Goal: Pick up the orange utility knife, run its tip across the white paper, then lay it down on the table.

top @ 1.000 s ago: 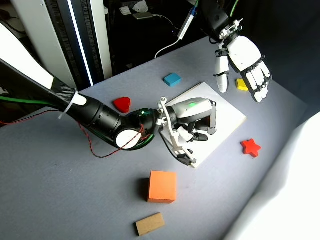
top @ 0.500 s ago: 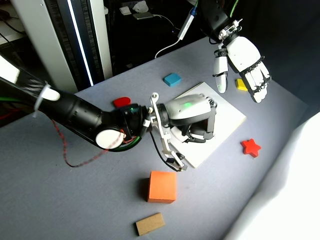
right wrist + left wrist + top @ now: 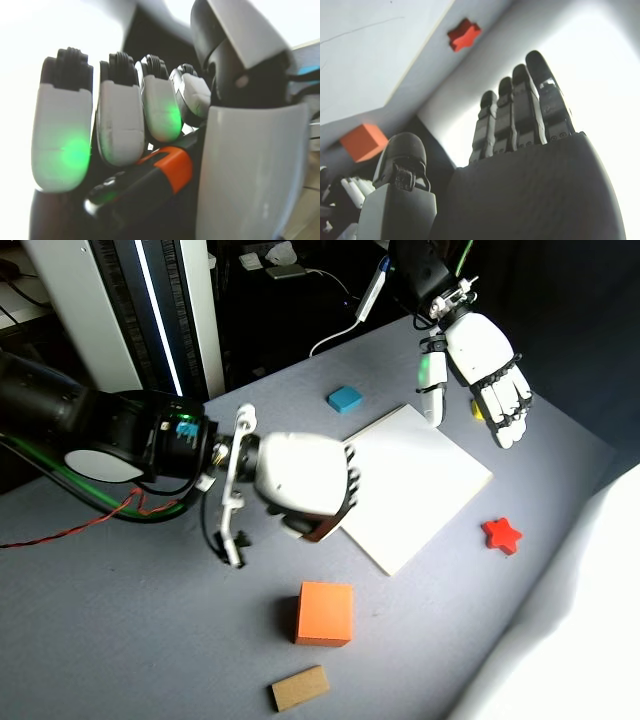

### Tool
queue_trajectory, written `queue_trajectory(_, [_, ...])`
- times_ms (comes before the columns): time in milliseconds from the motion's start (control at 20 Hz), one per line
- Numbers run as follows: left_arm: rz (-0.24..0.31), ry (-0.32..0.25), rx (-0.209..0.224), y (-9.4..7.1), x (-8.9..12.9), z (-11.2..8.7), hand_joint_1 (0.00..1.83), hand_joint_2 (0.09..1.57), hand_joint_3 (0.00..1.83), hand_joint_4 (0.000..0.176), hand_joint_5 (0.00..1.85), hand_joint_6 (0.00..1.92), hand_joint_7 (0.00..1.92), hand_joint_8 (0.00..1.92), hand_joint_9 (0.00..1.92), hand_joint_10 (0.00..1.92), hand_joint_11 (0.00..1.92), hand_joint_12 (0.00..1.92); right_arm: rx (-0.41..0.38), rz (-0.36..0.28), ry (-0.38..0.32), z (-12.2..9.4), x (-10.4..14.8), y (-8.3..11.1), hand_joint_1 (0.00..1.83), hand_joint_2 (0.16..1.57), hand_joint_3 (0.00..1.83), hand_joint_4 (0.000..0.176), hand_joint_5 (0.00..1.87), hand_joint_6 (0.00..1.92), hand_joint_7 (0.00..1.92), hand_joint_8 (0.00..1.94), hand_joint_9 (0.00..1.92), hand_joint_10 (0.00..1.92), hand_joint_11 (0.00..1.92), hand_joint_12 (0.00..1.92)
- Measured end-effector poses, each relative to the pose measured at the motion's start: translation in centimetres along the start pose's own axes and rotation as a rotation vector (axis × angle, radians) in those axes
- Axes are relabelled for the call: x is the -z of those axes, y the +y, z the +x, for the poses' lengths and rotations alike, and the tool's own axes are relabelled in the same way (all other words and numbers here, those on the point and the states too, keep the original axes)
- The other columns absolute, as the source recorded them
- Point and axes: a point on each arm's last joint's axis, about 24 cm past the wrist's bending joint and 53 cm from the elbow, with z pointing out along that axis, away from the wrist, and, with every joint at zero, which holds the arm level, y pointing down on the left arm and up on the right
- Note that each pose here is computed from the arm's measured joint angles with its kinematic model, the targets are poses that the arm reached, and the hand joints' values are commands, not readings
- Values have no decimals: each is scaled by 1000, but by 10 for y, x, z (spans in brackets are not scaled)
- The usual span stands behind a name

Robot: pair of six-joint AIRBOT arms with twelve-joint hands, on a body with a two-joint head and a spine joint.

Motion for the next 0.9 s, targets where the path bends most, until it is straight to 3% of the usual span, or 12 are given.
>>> queue_trajectory(100, [21, 28, 11, -12, 2, 10, 0, 1274, 0, 40, 45, 0, 131, 3, 189, 12, 0, 834, -1, 24, 29, 11, 6, -11, 1482, 996, 600, 176, 1412, 1921, 1648, 1941, 1730, 1921, 1777, 1921])
queue_trajectory(150, [67, 49, 15, -35, 4, 18, 0, 1278, 1, 37, 61, 5, 147, 6, 202, 14, 0, 855, -7, 50, 80, 32, 11, -21, 1458, 958, 720, 176, 1354, 1921, 1556, 1941, 1679, 1921, 1728, 1921])
queue_trajectory(200, [77, 54, 13, -39, 5, 21, 0, 1279, 1, 41, 43, 2, 102, 1, 152, 4, 0, 793, -7, 52, 85, 34, 12, -22, 1249, 729, 1232, 0, 889, 1819, 1098, 1941, 1363, 1921, 1356, 1921])
queue_trajectory(250, [83, 59, 13, -42, 6, 23, 0, 1279, 1, 43, 40, 2, 93, 0, 142, 2, 0, 779, -6, 53, 87, 35, 12, -22, 1210, 675, 1348, 0, 802, 1800, 1014, 1941, 1285, 1921, 1260, 1921])
queue_trajectory(300, [89, 72, 17, -46, 8, 28, 0, 1275, 0, 44, 38, 1, 94, 1, 145, 3, 0, 779, -2, 53, 89, 36, 13, -23, 1139, 798, 1172, 0, 655, 1860, 856, 1921, 980, 1921, 863, 1921])
queue_trajectory(350, [97, 83, 19, -49, 8, 33, 0, 1275, 0, 43, 40, 1, 92, 0, 151, 4, 0, 798, -1, 52, 86, 36, 13, -23, 1093, 908, 1000, 0, 580, 1873, 752, 1915, 823, 1921, 710, 1921])
queue_trajectory(500, [116, 93, 16, -55, 9, 38, 0, 1269, 0, 42, 41, 1, 112, 1, 160, 2, 0, 829, 1, 57, 91, 39, 15, -25, 953, 1424, 103, 0, 337, 1842, 490, 1895, 247, 1921, 338, 1921])
queue_trajectory(550, [116, 91, 18, -55, 9, 37, 0, 1267, 0, 44, 44, 3, 112, 1, 162, 2, 0, 826, 10, 62, 92, 38, 17, -28, 814, 1360, 21, 0, 71, 1579, 181, 1645, 86, 1891, 217, 1921])
queue_trajectory(650, [113, 88, 18, -54, 9, 37, 0, 1260, 0, 45, 39, 0, 108, 0, 159, 1, 0, 829, 17, 77, 86, 33, 22, -35, 735, 1312, 0, 0, 2, 1251, 69, 1282, 4, 1707, 18, 1921])
queue_trajectory(800, [111, 80, 20, -53, 9, 35, 0, 1259, 0, 43, 37, 2, 110, 4, 152, 4, 0, 813, 14, 74, 74, 26, 32, -31, 628, 1255, 0, 0, 0, 533, 4, 673, 0, 1110, 0, 1798])
queue_trajectory(850, [111, 81, 20, -53, 9, 35, 0, 1259, 0, 42, 39, 3, 107, 3, 156, 5, 0, 814, 13, 71, 74, 23, 35, -27, 610, 1227, 0, 0, 0, 254, 0, 428, 0, 791, 0, 1585])
queue_trajectory(900, [111, 81, 16, -53, 9, 35, 0, 1263, 0, 39, 38, 2, 111, 4, 157, 6, 0, 815, 11, 64, 68, 18, 40, -22, 505, 1183, 0, 0, 0, 9, 0, 46, 0, 228, 0, 1009])
